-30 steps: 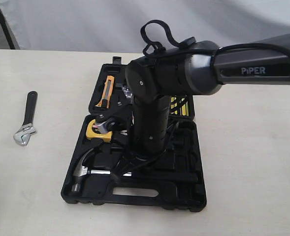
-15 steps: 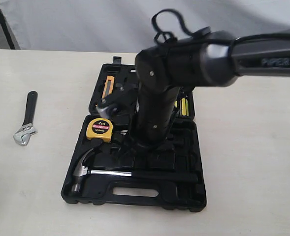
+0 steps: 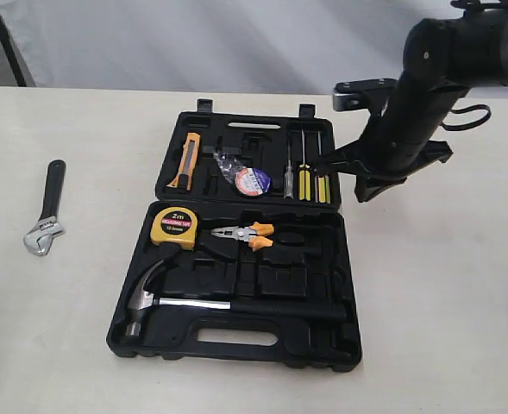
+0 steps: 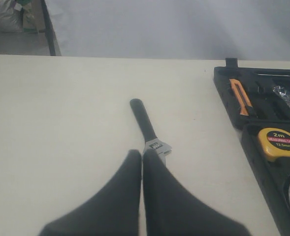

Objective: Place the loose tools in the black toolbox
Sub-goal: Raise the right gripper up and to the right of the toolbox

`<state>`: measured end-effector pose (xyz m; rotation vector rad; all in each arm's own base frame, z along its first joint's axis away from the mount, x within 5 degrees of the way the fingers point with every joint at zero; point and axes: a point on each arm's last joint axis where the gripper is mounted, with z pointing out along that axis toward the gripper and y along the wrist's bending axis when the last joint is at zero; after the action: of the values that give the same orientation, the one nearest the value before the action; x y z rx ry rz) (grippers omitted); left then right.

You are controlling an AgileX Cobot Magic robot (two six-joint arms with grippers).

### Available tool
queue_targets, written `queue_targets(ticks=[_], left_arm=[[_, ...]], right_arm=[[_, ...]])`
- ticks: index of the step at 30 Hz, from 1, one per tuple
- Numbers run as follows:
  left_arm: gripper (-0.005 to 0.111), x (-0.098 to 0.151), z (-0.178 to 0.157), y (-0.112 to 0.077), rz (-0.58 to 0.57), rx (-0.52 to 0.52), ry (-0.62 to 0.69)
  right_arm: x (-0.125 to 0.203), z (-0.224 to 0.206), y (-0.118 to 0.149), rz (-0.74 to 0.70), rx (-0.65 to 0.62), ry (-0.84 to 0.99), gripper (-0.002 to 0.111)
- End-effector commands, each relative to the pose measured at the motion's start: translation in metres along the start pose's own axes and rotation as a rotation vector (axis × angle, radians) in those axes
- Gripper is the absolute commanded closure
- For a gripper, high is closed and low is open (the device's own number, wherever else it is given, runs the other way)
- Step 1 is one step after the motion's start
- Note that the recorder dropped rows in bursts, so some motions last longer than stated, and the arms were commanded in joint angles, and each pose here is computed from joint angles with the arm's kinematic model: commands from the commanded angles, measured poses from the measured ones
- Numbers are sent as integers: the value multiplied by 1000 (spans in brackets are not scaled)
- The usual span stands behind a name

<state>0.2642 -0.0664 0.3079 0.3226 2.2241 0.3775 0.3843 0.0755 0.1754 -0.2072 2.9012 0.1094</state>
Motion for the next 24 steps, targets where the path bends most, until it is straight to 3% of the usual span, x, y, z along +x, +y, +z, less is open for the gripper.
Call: queue_targets(ticks=[1, 11, 24], left_arm=[[105, 2, -1, 0, -22, 14, -7], [105, 2, -1, 0, -22, 14, -7], [105, 2, -1, 0, -22, 14, -7]], right_arm=[[-18, 21, -25, 53, 18, -6, 108], [-55, 64, -30, 59, 16, 26, 108], [-72, 70, -21, 18, -78, -65, 108]])
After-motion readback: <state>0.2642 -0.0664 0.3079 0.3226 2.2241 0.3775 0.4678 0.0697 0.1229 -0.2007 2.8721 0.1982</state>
